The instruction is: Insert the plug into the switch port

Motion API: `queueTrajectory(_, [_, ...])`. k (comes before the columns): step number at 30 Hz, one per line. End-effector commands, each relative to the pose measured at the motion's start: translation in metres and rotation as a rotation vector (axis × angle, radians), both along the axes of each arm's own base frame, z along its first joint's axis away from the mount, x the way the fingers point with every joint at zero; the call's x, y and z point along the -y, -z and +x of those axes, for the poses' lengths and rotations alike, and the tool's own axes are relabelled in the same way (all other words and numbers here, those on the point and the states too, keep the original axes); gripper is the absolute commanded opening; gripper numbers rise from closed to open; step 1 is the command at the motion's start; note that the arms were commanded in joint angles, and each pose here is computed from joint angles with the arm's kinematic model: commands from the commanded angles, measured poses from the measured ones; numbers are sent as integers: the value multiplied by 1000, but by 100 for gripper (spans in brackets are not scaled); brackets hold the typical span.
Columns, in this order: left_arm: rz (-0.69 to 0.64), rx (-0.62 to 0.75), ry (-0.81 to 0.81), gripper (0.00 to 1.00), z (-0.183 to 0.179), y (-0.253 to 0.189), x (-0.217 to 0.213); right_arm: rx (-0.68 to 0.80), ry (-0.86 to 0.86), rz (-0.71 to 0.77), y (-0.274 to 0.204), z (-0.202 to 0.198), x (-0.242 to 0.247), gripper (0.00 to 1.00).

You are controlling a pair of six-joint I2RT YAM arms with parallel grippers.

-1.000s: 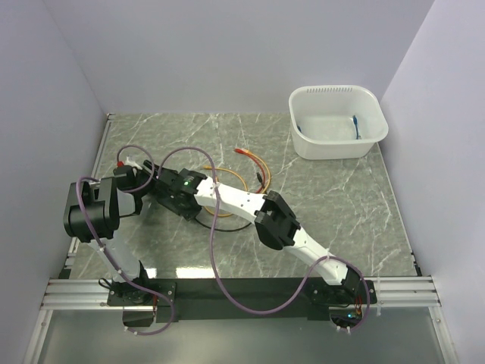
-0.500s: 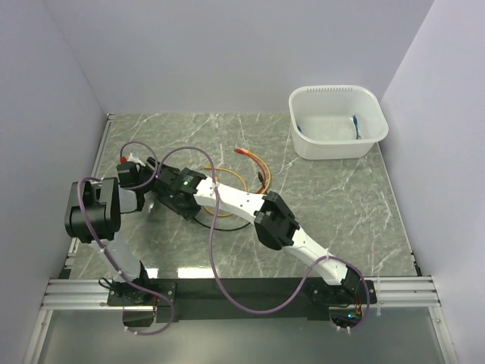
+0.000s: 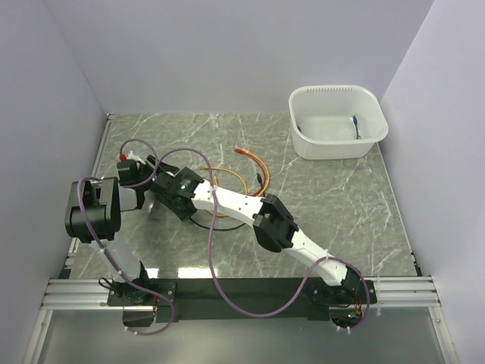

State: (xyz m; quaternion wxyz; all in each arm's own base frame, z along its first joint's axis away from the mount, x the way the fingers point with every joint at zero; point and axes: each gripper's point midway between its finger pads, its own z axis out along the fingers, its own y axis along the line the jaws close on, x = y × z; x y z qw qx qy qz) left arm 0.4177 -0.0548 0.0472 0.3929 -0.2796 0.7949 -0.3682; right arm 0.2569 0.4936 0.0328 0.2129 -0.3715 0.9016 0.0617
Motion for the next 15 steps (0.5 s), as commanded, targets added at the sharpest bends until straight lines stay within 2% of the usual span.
queueTrajectory(1, [-18, -29, 63, 66, -8, -3, 19, 166, 24, 266, -69, 26, -52, 0])
queueTrajectory(15, [-11, -83, 98, 67, -12, 8, 29, 337, 41, 382, -104, 41, -65, 0])
